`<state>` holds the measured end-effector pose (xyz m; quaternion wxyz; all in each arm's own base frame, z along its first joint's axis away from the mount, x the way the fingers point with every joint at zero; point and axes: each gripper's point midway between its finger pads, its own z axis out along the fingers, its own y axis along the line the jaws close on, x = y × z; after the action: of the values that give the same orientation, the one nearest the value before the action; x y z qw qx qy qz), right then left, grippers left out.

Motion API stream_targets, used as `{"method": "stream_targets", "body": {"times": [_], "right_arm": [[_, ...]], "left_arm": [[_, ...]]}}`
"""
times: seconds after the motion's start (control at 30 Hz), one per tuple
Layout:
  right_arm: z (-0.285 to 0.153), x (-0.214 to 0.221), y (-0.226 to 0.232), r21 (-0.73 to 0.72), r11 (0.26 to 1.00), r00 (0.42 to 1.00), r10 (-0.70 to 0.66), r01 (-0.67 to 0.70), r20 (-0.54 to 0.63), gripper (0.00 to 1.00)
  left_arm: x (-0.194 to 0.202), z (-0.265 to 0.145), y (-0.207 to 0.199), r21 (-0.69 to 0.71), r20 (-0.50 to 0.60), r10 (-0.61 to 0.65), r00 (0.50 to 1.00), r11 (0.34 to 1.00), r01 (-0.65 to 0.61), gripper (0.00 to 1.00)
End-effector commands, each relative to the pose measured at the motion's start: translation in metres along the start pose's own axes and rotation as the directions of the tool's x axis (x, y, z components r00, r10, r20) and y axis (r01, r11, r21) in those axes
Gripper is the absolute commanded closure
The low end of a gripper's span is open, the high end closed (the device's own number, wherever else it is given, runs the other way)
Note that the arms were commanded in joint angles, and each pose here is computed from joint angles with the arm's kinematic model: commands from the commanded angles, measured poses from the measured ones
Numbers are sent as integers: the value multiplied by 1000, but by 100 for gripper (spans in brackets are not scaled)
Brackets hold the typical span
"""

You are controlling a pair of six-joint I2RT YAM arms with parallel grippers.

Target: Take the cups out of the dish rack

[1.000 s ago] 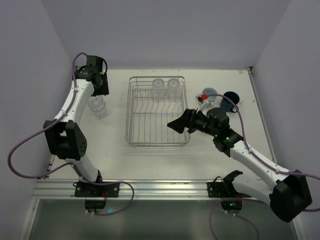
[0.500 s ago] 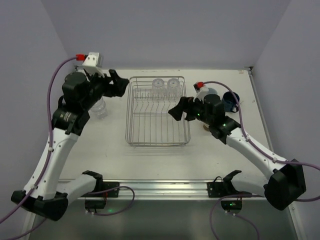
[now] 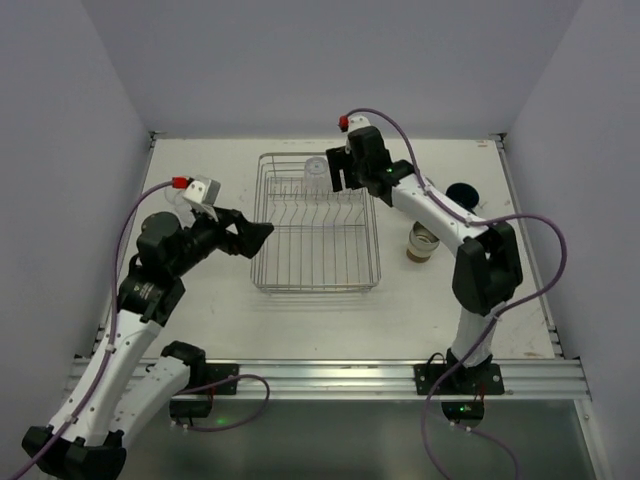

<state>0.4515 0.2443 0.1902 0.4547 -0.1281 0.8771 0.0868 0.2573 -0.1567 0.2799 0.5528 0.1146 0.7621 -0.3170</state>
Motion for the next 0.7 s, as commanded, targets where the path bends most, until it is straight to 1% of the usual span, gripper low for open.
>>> {"method": "stream_targets", "body": {"times": [0.0,0.03,0.1,0.13,0.2,0.43,0.6,0.67], "right_arm": [[14,-8,-25,126,981,989,-139,145,-59,19],[15,-20,-26,131,980,989,-144,148,-40,17],[32,-10,-27,131,977,983,-161,171,-84,11],[34,-19,-27,135,973,982,-177,185,-72,7],[43,-16,-28,120,971,976,-197,206,-89,5],[80,-12,-28,92,977,977,-185,195,-105,4],[98,-17,-29,76,980,980,-178,185,-91,6],[109,-10,-29,71,978,976,-188,196,-107,7]], "left_arm": [[-23,-8,-21,53,112,87,990,994,-93,2],[-21,-7,-21,48,106,88,990,994,-94,2],[-19,-8,-22,36,96,104,990,993,-108,0],[-17,-8,-24,38,94,105,990,993,-109,0],[-17,-8,-26,41,96,108,990,993,-112,0],[-16,-7,-25,32,89,110,990,993,-113,0],[-15,-3,-23,27,78,109,991,993,-111,0],[-13,-1,-21,23,71,107,992,994,-109,0]]}}
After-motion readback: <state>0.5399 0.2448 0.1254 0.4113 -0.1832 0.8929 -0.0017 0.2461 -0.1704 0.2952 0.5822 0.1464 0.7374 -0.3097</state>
